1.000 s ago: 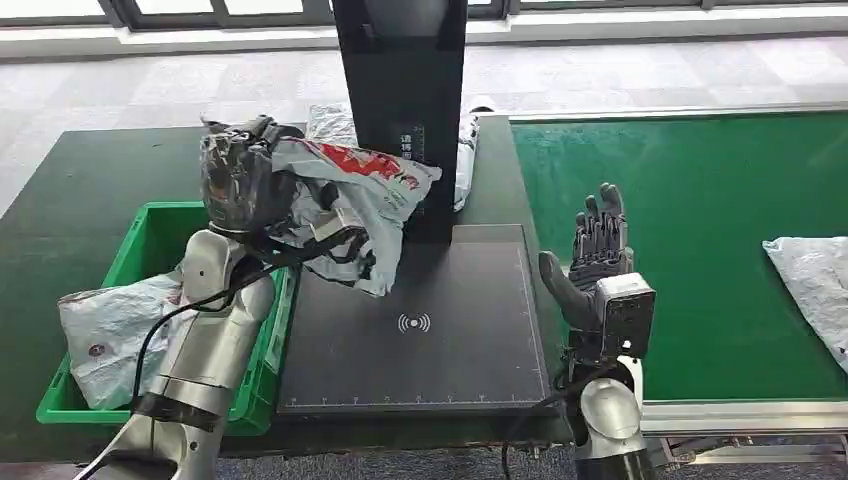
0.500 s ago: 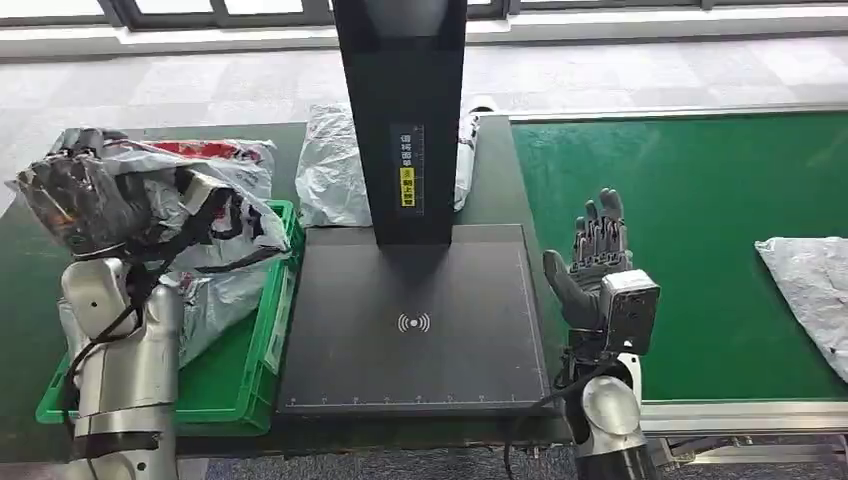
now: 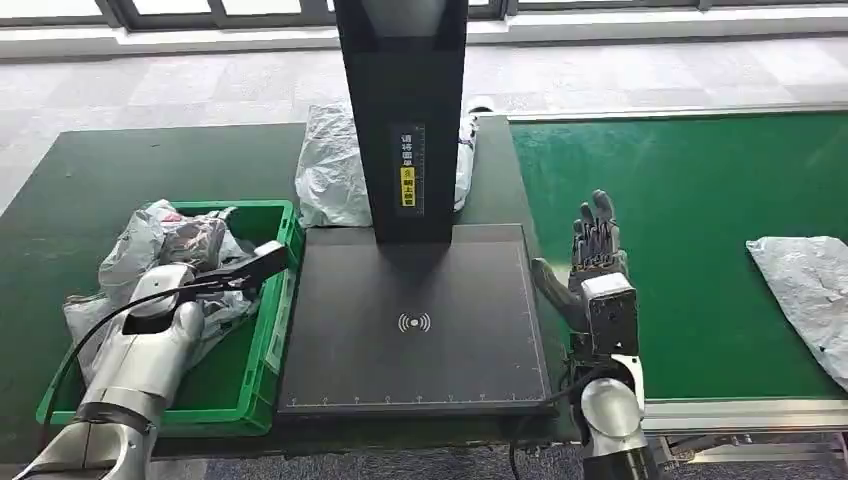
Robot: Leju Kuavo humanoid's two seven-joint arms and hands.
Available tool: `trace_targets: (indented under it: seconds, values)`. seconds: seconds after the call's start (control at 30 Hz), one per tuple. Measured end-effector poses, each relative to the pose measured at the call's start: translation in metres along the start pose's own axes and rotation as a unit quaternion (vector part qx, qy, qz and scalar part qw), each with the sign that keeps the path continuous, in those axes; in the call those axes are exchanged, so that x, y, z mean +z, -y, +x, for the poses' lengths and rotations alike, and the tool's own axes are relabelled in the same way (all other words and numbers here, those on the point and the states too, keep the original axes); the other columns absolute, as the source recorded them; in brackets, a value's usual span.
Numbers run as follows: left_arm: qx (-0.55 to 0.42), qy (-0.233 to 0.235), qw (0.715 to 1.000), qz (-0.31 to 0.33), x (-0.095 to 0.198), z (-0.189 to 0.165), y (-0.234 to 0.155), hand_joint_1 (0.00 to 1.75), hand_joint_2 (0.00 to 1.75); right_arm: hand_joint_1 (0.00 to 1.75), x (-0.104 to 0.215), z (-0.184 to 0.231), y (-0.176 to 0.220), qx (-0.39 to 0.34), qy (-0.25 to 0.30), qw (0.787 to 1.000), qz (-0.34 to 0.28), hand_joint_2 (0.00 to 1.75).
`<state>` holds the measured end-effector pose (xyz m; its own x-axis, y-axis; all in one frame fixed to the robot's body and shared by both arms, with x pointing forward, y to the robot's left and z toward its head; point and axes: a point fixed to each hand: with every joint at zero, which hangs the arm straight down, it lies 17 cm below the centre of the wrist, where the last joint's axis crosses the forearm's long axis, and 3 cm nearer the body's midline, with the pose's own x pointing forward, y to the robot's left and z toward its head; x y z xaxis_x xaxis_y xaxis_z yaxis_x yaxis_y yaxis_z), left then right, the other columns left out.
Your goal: Moved the parcel from conveyor to table for the left to box.
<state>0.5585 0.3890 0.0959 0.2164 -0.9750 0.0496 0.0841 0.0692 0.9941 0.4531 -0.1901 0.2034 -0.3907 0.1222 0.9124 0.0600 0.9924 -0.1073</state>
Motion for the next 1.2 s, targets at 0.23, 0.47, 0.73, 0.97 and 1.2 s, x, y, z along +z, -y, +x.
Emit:
trace_targets:
  seconds: [0.23,0.47,0.73,0.97,1.2]
  values:
    - [0.048,0.029,0.998,-0.031,-0.012,0.01,-0.006,0.0,1.75,0.0,0.015,-0.02,0.002,0.016,-0.032,0.999,0.012,1.75]
    - [0.056,0.034,0.997,-0.028,-0.019,0.007,-0.023,0.0,1.75,0.0,0.018,-0.024,0.005,0.019,-0.036,0.999,0.016,1.75]
    - [0.089,0.037,0.995,0.001,-0.029,-0.001,-0.069,0.0,1.75,0.0,0.025,-0.033,0.006,0.025,-0.052,0.998,0.022,1.75]
    - [0.096,0.082,0.992,0.005,-0.03,-0.002,-0.116,0.0,1.75,0.0,0.027,-0.038,0.007,0.031,-0.061,0.997,0.029,1.75]
    - [0.127,0.132,0.983,-0.005,-0.025,0.013,-0.138,0.0,1.75,0.0,0.028,-0.044,0.012,0.037,-0.073,0.996,0.033,1.75]
